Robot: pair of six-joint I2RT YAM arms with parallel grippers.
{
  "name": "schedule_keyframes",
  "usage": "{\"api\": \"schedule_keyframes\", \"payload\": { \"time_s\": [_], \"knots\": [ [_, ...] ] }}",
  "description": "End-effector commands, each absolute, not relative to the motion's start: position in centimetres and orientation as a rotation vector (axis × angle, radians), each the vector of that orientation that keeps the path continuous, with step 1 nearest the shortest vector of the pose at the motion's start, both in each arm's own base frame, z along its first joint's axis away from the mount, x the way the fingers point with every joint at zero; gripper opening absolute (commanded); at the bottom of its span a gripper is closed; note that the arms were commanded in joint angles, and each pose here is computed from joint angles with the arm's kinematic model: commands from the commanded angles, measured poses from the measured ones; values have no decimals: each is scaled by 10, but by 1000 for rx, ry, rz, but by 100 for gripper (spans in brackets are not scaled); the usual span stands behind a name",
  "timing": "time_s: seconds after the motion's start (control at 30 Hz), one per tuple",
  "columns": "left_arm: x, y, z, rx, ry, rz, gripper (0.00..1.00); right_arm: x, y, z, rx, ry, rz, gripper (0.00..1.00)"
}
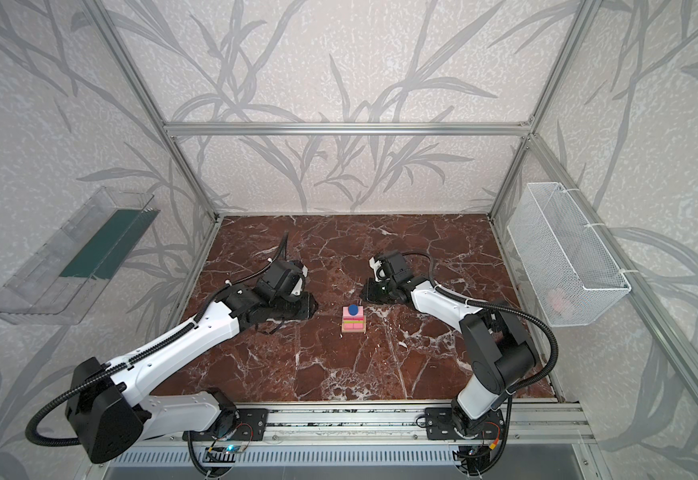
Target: Build the wood block tower
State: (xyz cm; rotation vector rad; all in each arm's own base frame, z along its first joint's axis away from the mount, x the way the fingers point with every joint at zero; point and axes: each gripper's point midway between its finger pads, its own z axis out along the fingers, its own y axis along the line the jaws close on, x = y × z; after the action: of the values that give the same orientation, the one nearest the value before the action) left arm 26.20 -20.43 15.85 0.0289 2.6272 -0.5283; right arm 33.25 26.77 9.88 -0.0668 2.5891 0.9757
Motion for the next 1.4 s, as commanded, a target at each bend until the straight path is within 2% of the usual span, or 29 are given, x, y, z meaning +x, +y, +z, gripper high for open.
{"api": "schedule_keyframes", "payload": {
  "time_s": [0.0,0.47,1.37],
  "knots": [
    [263,-203,157,1,2626,-537,37,336,275,105,-81,2567,1012,8],
    [262,-201,155,2,2633,-532,37,327,279,97,-96,2591,1019,0],
    [262,-203,154,3,2636,-544,37,316,271,90,-80,2630,976,0]
  ]
}}
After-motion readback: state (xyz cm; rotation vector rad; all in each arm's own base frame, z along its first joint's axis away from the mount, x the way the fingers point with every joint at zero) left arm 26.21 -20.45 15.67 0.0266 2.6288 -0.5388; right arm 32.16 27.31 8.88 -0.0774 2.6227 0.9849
